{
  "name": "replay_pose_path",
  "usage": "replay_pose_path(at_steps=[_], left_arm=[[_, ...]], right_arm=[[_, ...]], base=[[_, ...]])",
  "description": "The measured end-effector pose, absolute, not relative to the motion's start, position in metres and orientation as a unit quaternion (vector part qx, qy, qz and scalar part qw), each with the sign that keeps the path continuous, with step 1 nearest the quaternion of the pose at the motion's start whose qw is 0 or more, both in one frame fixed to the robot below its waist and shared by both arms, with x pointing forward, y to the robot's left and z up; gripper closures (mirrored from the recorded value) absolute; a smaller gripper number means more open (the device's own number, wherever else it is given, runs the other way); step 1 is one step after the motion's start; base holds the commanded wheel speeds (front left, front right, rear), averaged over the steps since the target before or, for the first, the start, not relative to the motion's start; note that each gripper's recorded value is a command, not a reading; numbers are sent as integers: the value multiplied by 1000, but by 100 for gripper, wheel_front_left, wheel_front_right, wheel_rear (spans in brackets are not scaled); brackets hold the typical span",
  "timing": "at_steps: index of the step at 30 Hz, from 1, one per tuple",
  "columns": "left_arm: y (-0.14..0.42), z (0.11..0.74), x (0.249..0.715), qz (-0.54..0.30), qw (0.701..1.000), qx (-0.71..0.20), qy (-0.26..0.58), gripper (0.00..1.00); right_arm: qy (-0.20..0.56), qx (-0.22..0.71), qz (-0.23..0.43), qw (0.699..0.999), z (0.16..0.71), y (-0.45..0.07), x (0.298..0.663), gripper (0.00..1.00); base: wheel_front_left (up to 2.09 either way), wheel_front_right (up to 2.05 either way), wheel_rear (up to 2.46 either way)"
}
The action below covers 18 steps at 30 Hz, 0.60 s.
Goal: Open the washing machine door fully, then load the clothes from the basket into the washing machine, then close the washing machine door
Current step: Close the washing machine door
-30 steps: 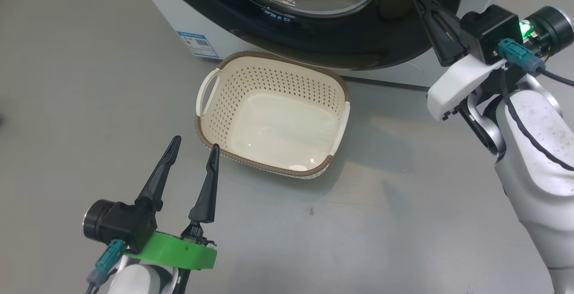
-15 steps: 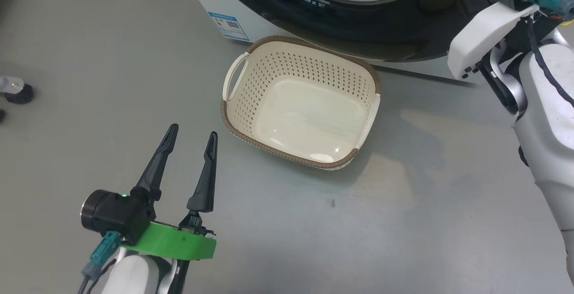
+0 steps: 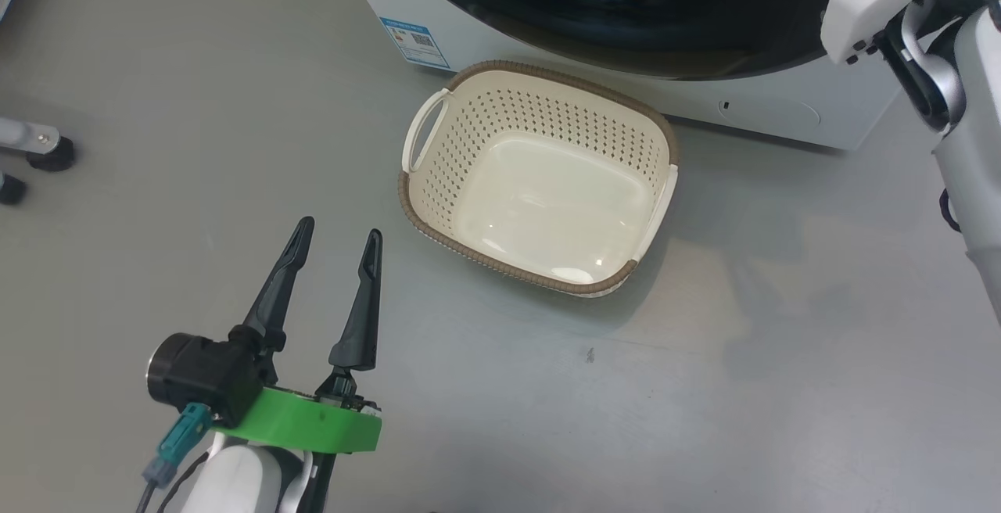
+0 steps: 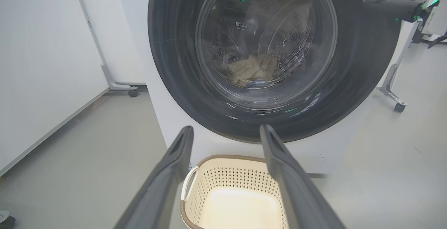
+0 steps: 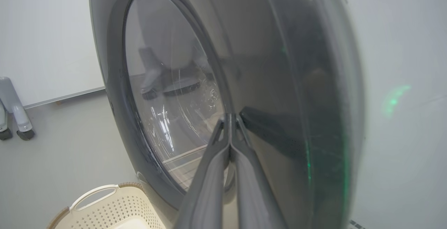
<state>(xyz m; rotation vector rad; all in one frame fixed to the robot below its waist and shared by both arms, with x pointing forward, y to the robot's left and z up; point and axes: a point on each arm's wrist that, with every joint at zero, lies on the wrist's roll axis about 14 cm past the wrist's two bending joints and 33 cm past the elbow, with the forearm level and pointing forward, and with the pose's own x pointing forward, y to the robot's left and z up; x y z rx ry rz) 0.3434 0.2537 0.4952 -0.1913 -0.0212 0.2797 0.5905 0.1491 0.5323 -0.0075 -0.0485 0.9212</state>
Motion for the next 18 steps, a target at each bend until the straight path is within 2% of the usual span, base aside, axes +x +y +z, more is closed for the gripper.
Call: replay_pose_path(at_steps=[18], left_arm=[[258, 499, 344, 153, 983, -98, -16, 0]], right_arm=[[-38, 15, 416, 908, 545, 141, 619, 100]], base=[[0, 0, 0]])
